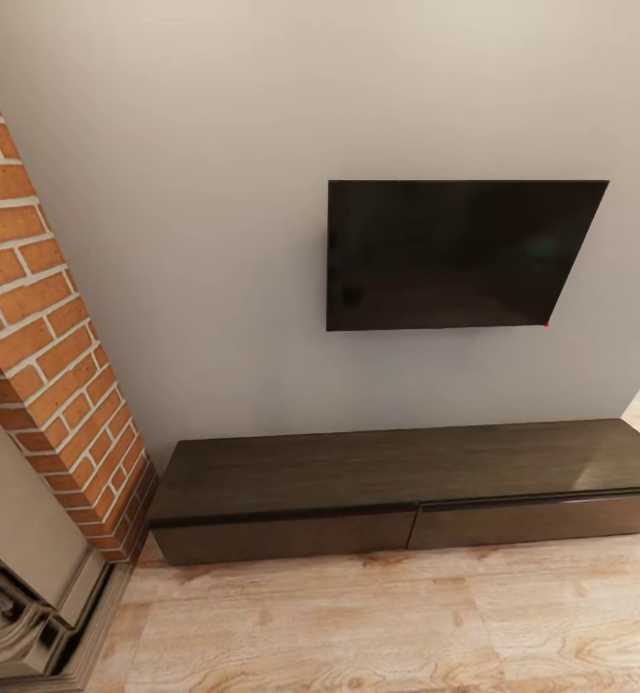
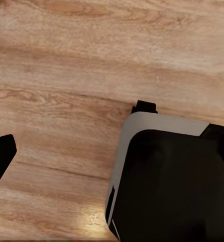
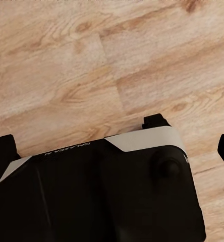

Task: Place each of the two pumpkins and all three candles from the living room inside a cabinet in the living room (use any cabinet), then make sure every cabinet is closed, and position the cauldron so it is next to a table in the living room.

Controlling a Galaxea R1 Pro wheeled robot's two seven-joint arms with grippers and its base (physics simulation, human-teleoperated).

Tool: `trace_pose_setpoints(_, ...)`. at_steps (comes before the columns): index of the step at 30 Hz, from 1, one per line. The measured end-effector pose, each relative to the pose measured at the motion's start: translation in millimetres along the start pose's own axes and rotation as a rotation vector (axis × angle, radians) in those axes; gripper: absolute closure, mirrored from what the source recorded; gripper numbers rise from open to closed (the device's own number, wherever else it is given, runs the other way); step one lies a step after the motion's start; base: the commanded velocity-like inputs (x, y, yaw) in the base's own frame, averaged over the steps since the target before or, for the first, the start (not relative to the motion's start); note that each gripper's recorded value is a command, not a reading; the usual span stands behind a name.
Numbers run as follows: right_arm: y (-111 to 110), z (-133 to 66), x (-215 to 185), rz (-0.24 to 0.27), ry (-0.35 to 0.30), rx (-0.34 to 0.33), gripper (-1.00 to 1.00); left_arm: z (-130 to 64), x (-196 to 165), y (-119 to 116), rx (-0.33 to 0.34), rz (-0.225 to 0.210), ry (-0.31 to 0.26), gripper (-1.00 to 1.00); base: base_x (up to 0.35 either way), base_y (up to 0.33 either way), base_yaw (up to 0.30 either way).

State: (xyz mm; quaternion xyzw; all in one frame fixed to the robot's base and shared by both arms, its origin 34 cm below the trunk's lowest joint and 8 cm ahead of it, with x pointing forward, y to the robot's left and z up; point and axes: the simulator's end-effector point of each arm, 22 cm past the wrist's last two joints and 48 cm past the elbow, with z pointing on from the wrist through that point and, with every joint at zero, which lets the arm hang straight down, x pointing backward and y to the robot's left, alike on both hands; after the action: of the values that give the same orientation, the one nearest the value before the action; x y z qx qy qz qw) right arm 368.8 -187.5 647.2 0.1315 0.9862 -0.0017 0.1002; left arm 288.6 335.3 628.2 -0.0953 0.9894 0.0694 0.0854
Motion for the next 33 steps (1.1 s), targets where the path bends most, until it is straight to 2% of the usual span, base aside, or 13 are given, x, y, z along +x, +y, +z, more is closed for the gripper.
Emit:
trace_pose_setpoints(5, -9, 2.4, 13, -0.004, 0.029, 0.019, -1.0, 1.0, 21, 2, -0.01, 0.002, 0.041, -1.0, 0.0, 0.0, 0.0)
trace_pose_setpoints(14, -33, 6.4, 33, -0.007, 0.069, 0.068, -1.0, -0.5, 61, -8, -0.007, 0.007, 0.118, -1.0, 0.0, 0.0, 0.0)
trace_pose_setpoints(17, -56, 8.6, 50, -0.007, 0.092, 0.113, -1.0, -0.9, 67, -7, -0.01, 0.008, 0.13, -1.0, 0.0, 0.0, 0.0)
trace_pose_setpoints(23, -92, 9.1, 73, -0.011, 0.091, 0.188, -1.0, -3.0, 91, -3, -0.023, 0.012, 0.176, -1.0, 0.0, 0.0, 0.0)
trace_pose_setpoints(33, -99, 8.4, 80, -0.016, 0.101, 0.202, -1.0, -5.7, 106, -12, -0.015, 0.013, 0.205, -1.0, 0.0, 0.0, 0.0)
